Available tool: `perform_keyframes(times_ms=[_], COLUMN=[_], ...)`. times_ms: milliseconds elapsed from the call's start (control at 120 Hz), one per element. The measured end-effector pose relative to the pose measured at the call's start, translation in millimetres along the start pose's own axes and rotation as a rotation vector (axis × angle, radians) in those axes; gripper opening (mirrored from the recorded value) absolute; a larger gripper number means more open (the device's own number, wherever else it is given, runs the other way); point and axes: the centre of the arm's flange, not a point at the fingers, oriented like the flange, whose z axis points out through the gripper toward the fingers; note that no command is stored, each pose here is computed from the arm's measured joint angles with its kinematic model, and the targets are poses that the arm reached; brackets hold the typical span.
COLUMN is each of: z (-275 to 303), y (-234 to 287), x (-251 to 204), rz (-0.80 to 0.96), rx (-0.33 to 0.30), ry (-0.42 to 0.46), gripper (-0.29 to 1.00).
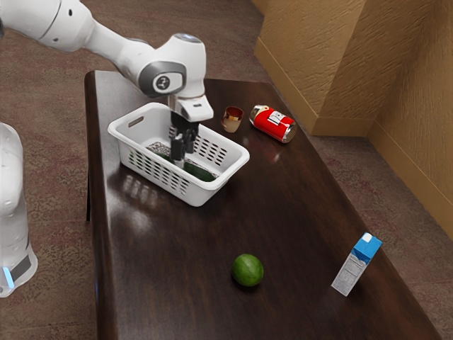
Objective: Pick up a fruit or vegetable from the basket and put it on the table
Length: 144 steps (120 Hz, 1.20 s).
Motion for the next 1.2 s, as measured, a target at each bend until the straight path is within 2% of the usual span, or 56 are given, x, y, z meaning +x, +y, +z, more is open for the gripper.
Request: perform_keyframes(times_ms=[400, 708, 883, 1033, 1200], z=[3, 13, 20, 30, 29], y=[7, -2, -3, -4, -5], x=[7, -4, -3, -2, 1], rz=[-0.002, -0.061, -0.078, -0.096, -0.109], rx=[-0.022, -0.056, -0.076, -0.098, -0.095], ry=[0.03, 0.038, 0.041, 0.038, 0.062], gripper=[0.64, 0.53, 0.41, 0.4, 0.23])
